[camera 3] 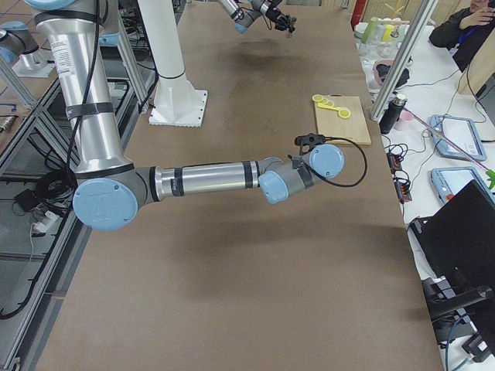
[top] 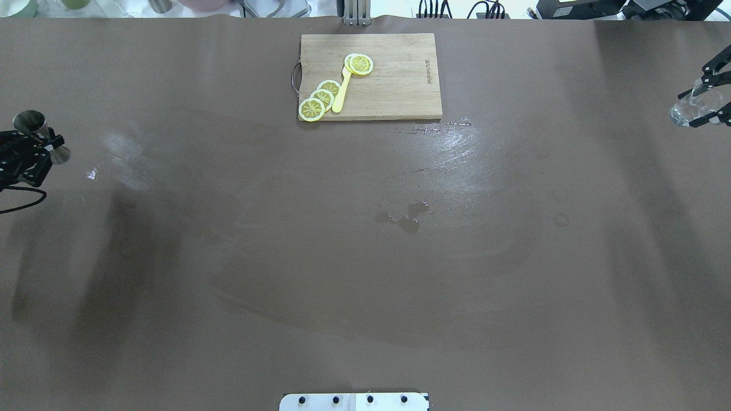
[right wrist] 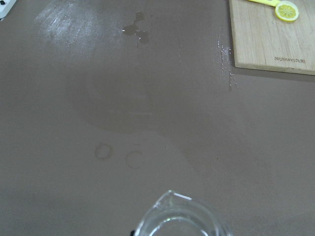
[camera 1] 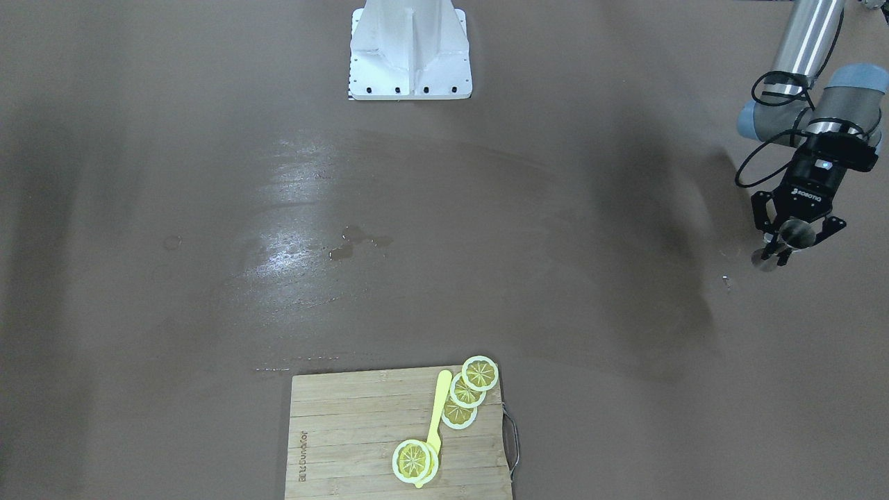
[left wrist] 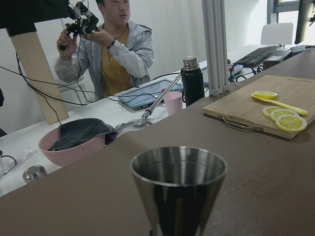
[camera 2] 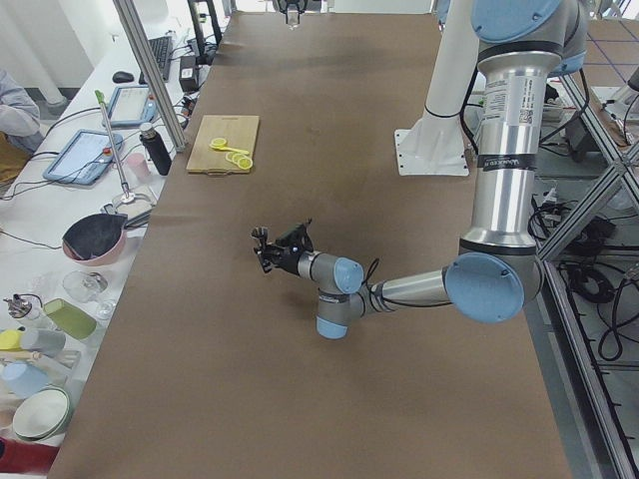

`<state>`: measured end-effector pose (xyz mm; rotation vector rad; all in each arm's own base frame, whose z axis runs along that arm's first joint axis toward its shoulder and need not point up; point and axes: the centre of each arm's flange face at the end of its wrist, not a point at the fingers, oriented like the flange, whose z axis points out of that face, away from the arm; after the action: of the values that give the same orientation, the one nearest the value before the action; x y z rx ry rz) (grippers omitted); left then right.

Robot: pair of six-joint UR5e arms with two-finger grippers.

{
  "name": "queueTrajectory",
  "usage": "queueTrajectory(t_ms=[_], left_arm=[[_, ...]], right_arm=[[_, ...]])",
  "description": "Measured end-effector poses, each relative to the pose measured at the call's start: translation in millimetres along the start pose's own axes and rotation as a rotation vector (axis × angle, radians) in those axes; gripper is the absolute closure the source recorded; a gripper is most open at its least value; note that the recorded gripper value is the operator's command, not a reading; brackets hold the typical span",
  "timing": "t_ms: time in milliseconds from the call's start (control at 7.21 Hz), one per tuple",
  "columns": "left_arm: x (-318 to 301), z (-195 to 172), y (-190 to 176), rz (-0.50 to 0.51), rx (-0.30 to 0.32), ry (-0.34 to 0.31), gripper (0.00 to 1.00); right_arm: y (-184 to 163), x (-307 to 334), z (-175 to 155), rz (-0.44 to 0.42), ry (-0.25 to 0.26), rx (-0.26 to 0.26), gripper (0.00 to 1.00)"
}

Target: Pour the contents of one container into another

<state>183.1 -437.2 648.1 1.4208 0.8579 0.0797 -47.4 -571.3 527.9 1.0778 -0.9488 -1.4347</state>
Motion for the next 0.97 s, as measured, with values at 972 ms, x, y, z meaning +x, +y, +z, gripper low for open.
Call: queueTrajectory(t_ms=[972], left_arm=[[-8,19,9,-0.144,0.048,-0.392,1.0]], right_arm=[[23,55,64,0.053,-0.057,0.001,1.0]])
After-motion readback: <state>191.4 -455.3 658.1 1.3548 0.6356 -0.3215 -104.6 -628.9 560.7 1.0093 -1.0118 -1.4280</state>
